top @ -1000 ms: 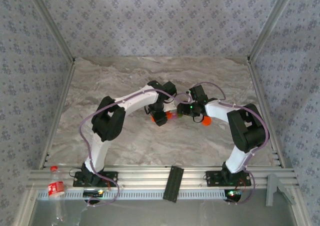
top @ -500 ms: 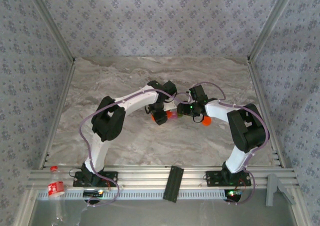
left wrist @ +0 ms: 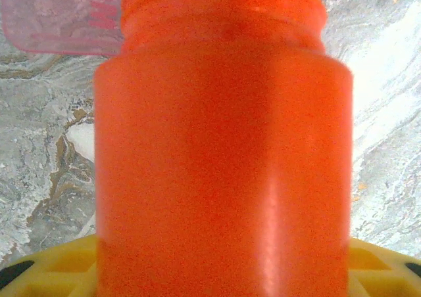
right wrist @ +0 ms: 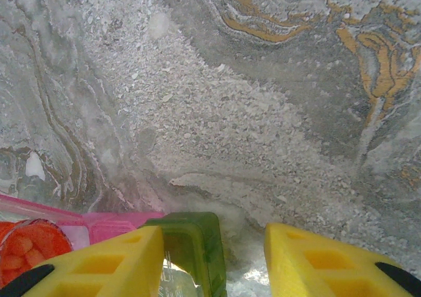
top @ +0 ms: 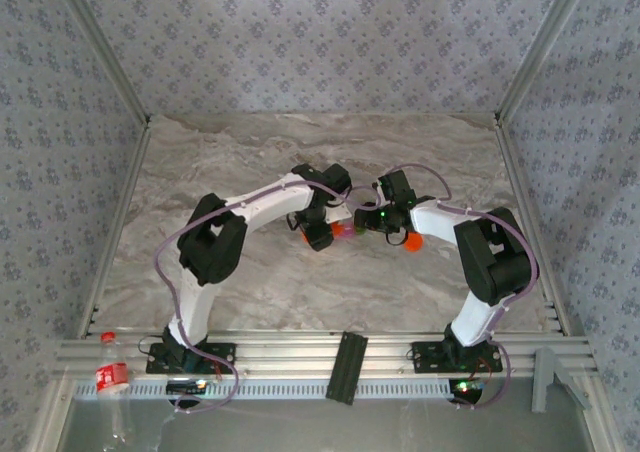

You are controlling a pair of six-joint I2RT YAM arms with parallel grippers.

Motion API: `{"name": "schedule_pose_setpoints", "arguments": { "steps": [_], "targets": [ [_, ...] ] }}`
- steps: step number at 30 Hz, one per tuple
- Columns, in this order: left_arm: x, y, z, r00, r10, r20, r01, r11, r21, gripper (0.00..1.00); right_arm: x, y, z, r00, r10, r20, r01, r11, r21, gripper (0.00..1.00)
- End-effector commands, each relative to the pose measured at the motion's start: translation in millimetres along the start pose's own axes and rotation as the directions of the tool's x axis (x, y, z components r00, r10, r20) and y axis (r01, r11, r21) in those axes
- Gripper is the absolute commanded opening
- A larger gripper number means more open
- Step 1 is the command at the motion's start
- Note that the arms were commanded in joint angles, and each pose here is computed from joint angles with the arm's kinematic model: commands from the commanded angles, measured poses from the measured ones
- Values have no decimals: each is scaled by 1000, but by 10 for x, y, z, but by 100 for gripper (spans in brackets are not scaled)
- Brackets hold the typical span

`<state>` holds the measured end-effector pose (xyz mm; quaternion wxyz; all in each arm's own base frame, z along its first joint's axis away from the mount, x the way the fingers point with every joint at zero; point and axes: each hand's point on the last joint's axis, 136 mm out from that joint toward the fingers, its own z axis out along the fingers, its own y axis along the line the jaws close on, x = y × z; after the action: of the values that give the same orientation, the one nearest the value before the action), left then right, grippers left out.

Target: Sort the pills into containers

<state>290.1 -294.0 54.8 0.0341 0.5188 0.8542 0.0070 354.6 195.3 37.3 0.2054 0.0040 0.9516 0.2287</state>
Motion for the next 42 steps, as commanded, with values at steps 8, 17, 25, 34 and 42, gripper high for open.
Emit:
{"name": "schedule_pose_setpoints", "arguments": {
  "steps": [8,17,25,34,42],
  "targets": [
    [6,-37,-207,994,-19,106,18,1000,15,0,62,-54,19,999,0,-37,2,999,45,46],
    [-21,-24,-227,979,-54,194,51,998,20,0,8,-16,-17,1000,-2,-28,4,999,42,47],
    [-71,-35,-264,956,-88,280,74,996,58,0,-52,35,-95,1000,-3,-14,3,999,36,49],
    [-118,-97,-351,905,-120,408,79,990,116,0,-154,98,-267,1000,-3,11,3,1000,26,55],
    [-168,-93,-640,792,-141,594,77,988,131,0,-293,77,-561,997,20,69,-23,999,35,63]
  ]
}}
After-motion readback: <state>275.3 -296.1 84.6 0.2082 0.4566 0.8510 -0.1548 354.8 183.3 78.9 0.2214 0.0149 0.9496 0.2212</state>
